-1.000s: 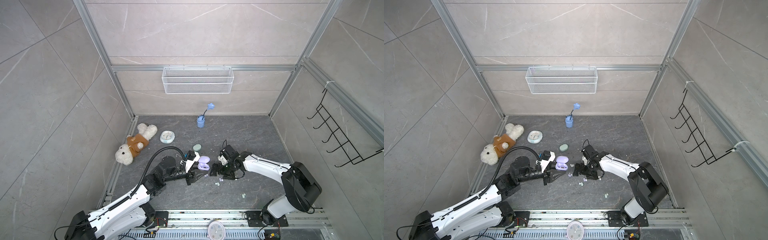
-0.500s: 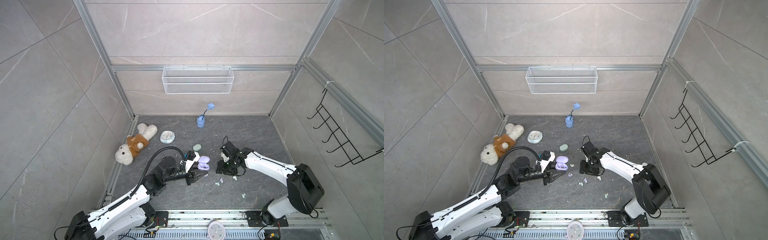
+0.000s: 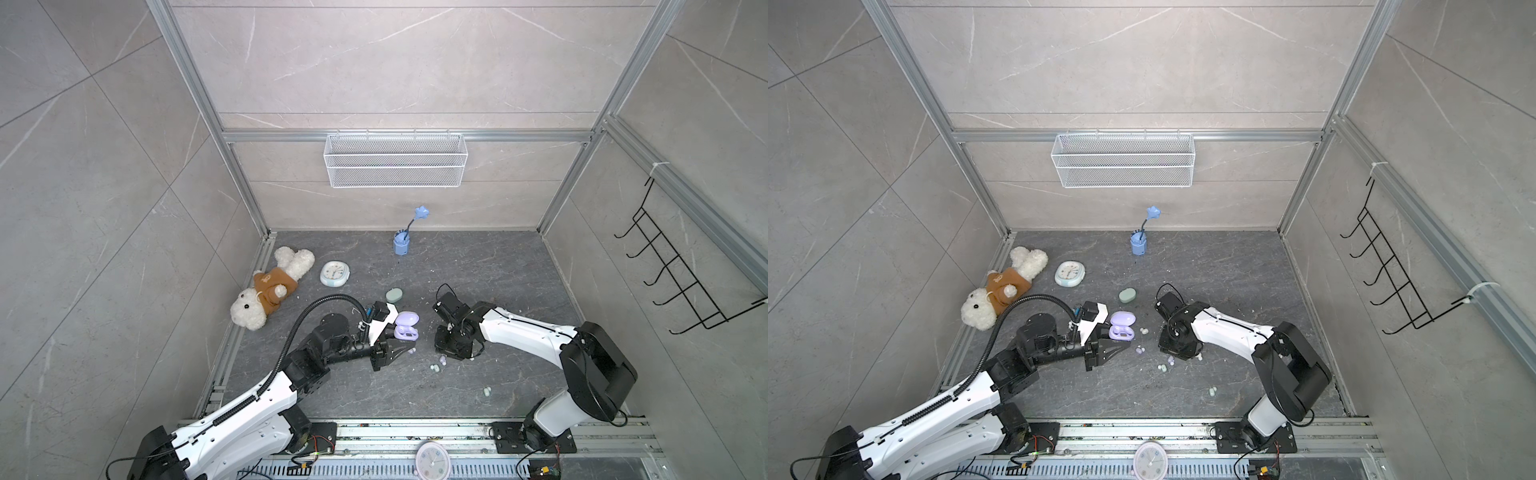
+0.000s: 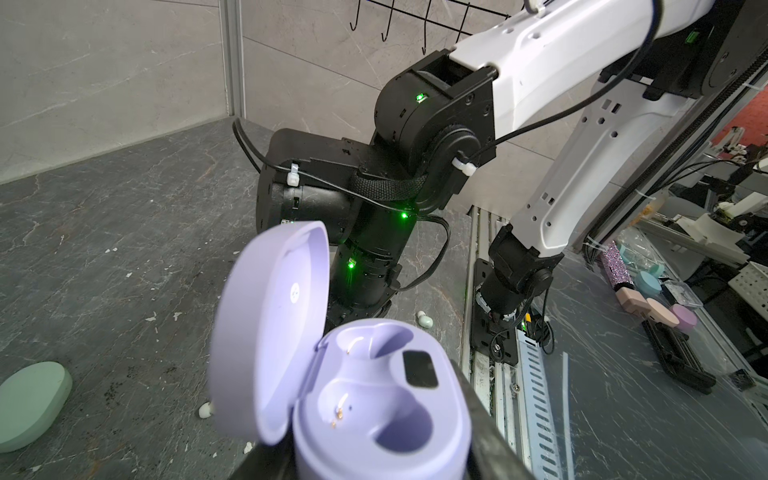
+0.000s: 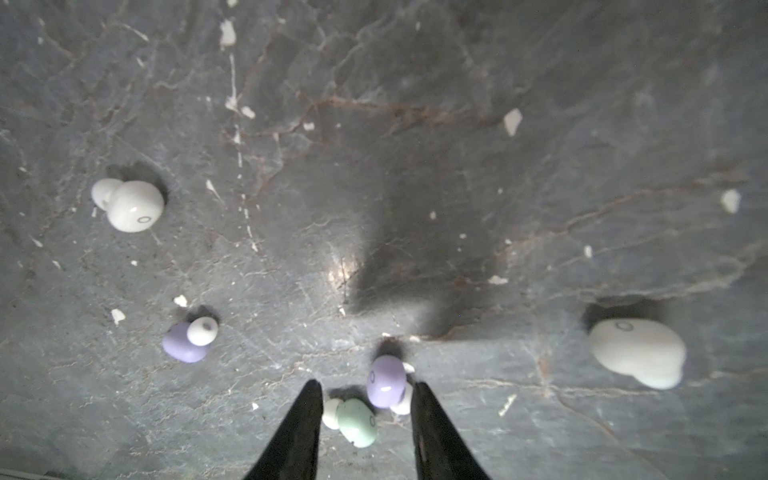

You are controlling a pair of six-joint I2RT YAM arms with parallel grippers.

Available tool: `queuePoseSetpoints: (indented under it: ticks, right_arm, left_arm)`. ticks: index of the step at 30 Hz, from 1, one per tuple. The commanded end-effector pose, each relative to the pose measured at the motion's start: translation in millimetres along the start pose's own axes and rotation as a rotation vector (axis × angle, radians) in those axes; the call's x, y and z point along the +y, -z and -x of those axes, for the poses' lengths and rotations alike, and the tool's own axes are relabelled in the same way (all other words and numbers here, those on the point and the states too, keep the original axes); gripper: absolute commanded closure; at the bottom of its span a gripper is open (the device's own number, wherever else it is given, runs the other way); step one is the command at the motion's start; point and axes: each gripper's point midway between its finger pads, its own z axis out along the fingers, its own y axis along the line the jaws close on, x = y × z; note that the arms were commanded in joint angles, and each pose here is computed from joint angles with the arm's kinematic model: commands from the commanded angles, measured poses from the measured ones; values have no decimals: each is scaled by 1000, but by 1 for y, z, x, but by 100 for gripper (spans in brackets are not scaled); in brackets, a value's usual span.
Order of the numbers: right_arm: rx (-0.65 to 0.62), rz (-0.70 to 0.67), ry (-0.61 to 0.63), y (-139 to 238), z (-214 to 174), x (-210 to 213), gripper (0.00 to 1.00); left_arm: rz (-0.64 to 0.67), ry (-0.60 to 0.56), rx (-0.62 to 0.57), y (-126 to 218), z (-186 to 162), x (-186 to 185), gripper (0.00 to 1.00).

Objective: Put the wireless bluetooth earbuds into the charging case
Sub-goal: 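Close the right gripper on the lavender earbud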

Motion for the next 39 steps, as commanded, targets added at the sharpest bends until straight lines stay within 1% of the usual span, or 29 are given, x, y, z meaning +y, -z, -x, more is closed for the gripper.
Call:
queuePoseSetpoints:
  ticks: [1,18,31,39]
  right_arm:
    - [10,-60,-50,-10,-4,-13,62]
    - [65,-92,-57,-29,-14,-17,70]
    - [101,-123,-35,-36,-22,-22,76]
    - [101,-129,-33,-37,-22,-23,81]
  left_arm:
    - [3,-20,-54,4,16,-2,75]
    - [12,-18,-54,4,15,0,75]
    - [18,-16,-53,4,14,1,75]
    - [19,-15,-51,4,13,1,75]
